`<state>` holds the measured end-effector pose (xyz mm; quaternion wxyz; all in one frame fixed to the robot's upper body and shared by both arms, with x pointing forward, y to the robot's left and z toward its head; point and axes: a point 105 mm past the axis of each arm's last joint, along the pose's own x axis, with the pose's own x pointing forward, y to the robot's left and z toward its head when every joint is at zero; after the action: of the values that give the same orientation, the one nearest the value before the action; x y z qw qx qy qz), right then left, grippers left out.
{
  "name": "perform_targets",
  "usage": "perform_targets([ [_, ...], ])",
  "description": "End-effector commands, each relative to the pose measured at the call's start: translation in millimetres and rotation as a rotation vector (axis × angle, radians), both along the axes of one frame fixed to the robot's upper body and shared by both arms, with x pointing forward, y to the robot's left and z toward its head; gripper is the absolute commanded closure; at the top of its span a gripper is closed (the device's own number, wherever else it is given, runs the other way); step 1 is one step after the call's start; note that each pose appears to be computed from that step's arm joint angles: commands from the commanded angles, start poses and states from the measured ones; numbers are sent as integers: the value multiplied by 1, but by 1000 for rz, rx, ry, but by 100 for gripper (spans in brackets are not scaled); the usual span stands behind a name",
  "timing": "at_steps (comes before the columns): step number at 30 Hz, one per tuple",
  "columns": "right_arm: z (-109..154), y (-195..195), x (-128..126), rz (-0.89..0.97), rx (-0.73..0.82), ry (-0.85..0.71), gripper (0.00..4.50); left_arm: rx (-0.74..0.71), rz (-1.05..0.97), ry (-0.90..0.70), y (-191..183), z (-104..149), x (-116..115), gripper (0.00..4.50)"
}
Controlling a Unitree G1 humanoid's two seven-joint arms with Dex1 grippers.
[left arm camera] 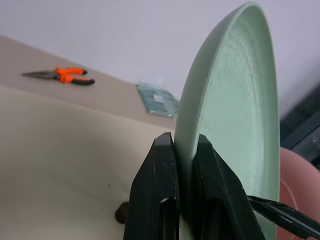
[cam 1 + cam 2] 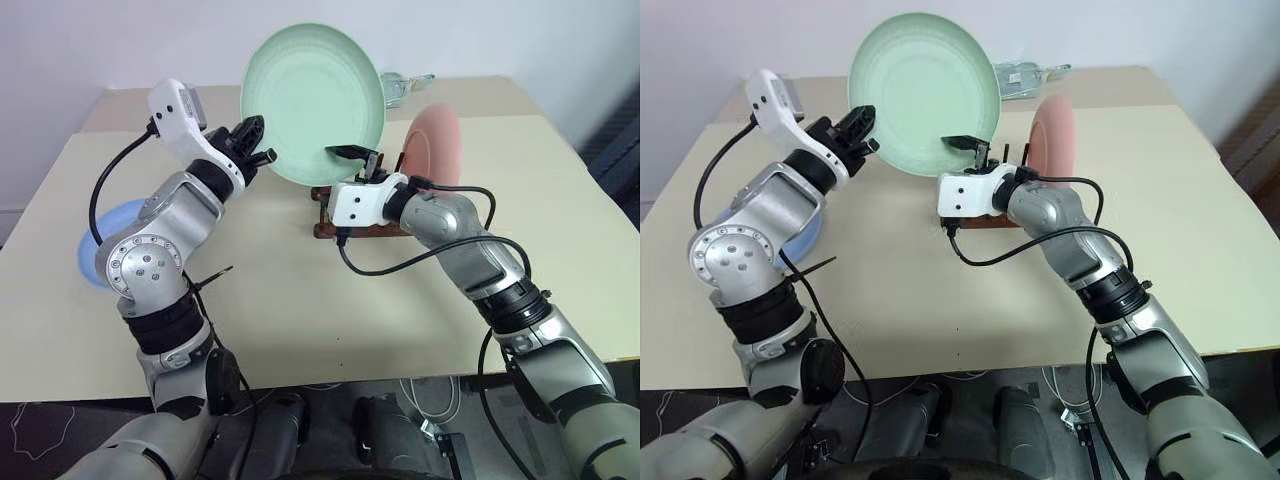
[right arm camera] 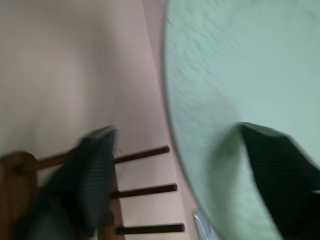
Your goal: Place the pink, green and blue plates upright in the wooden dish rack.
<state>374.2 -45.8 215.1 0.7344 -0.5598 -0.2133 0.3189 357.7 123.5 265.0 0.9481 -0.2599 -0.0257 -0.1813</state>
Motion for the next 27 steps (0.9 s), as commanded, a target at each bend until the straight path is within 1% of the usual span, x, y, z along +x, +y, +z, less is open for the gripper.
perform_targets([
  [1,13,2,-2,3,23,-64,240,-20,-53,-80,-7,15,-12,412],
  [2,14,1,-3,3,20,-71,298,-37,-64,-88,-6,17,-13,368],
  [4,14,1,-4,5,15,-83,391,-73,-61,-104,-4,21,-14,288],
  [5,14,1,-5,7,13,-88,448,-88,-49,-107,-2,23,-13,232],
  [6,14,1,-6,8,11,-93,450,-105,-34,-109,1,25,-11,171],
  [8,14,0,-7,6,13,-106,450,-147,35,-148,16,35,-8,83],
  [10,15,-3,-8,-6,25,-114,450,-184,115,-208,35,49,-8,83],
  [12,19,-13,-8,-39,75,-112,450,-157,222,-262,60,58,-8,83],
  [14,30,-24,-11,-54,180,-101,450,-57,312,-302,81,59,-9,83],
  [16,45,-33,-19,-36,347,-57,450,149,343,-326,88,49,-9,83],
  [19,64,-40,-36,65,636,110,450,379,282,-294,83,13,-7,83],
  [20,70,-42,-41,101,745,184,450,453,236,-282,76,-3,-8,83],
  [22,74,-46,-49,157,910,330,450,569,117,-260,58,-34,-14,83],
  [25,69,-46,-58,192,1023,491,450,620,-33,-241,36,-68,-25,83],
  [27,60,-49,-56,159,1102,564,450,639,-159,-231,18,-91,-37,83],
])
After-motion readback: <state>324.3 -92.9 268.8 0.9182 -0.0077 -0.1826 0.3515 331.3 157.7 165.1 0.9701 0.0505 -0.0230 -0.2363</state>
